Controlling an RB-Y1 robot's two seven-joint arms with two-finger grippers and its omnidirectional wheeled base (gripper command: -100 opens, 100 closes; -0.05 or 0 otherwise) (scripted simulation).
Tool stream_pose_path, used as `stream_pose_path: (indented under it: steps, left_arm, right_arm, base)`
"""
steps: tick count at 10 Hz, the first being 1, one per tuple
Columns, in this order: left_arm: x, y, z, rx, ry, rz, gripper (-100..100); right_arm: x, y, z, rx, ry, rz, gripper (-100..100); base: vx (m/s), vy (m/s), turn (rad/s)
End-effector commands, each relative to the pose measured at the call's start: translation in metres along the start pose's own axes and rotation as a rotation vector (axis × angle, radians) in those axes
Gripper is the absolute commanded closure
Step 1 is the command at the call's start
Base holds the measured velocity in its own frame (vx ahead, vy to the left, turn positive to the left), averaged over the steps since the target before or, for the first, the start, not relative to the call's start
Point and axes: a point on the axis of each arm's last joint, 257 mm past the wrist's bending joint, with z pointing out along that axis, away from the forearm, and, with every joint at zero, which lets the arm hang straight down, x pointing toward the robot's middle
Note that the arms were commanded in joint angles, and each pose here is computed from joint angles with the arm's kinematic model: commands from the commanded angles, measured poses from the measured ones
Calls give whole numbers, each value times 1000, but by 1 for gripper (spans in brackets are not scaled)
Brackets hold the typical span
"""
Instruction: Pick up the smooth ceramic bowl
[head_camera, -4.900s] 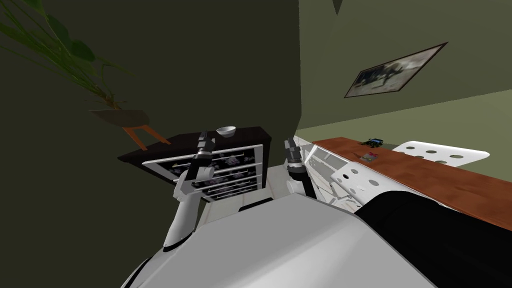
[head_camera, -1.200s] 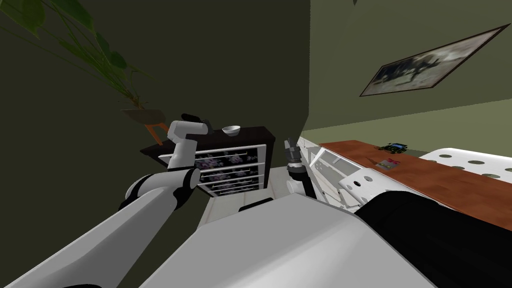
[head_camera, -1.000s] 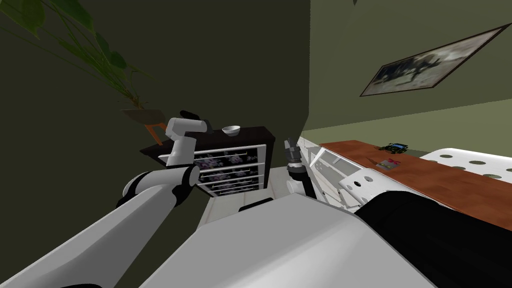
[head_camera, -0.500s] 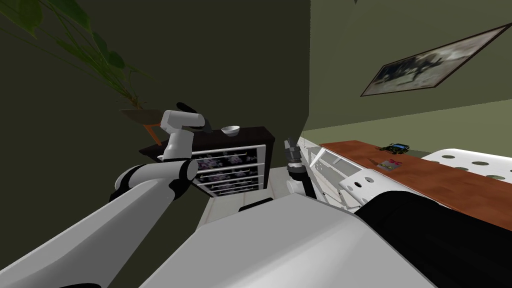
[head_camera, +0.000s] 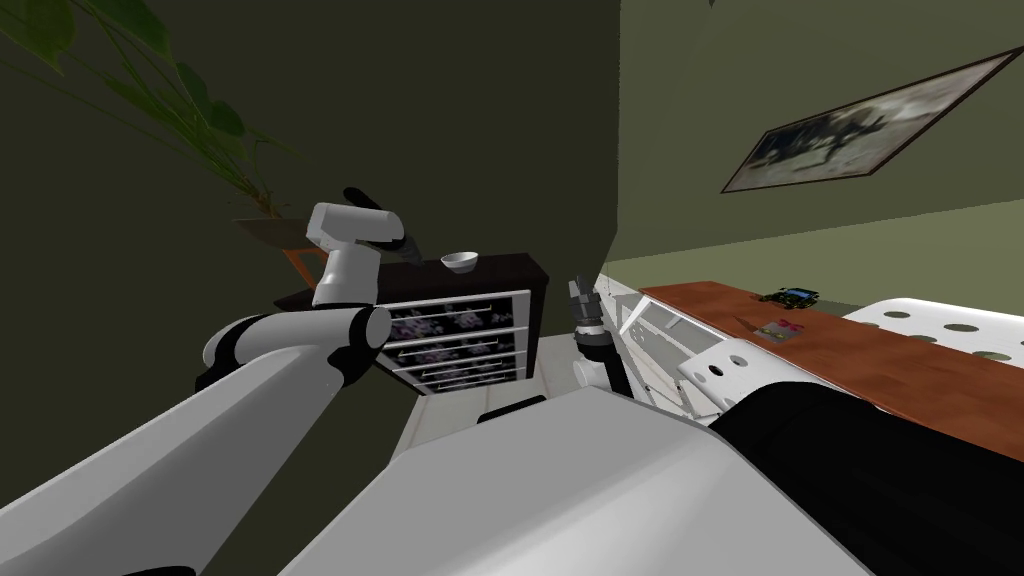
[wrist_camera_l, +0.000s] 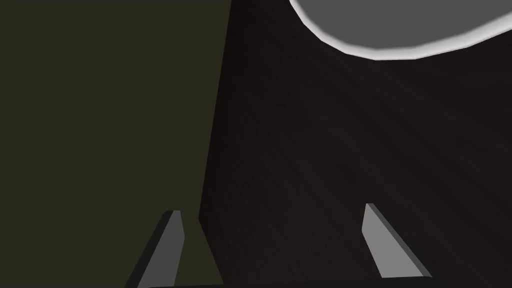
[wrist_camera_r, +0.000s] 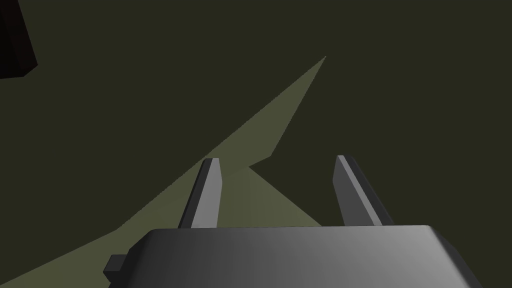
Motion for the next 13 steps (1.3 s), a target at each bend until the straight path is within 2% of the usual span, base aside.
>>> stream_pose_path:
  steps: [1,3,6,7,8,9,10,13]
  left_arm:
    - [-1,0,-7,-49,-7,-12,-100]
    - [-2,7,-10,-94,-17,-16,-100]
    - [1,10,-27,-190,-24,-32,-100]
    - [-2,20,-27,-228,-34,-36,-100]
    - [2,17,-36,-254,-28,-39,-100]
    - [-2,28,-36,-294,-39,-42,-100]
    - [2,28,-45,-325,-34,-44,-100]
    - [1,46,-54,-419,-47,-47,-100]
  right_arm:
    - [0,0,0,0,0,0,0]
    - [0,0,0,0,0,0,0]
    - [0,0,0,0,0,0,0]
    - [0,0,0,0,0,0,0]
    - [0,0,0,0,0,0,0]
    - [0,0,0,0,0,0,0]
    - [0,0,0,0,0,0,0]
    - [0,0,0,0,0,0,0]
  base:
    - [9,-35,-11]
    - [8,-23,-1]
    - [13,-31,-16]
    - [14,-41,-10]
    - [15,-42,-27]
    - [13,-34,-13]
    - [17,-43,-35]
    - [24,-49,-23]
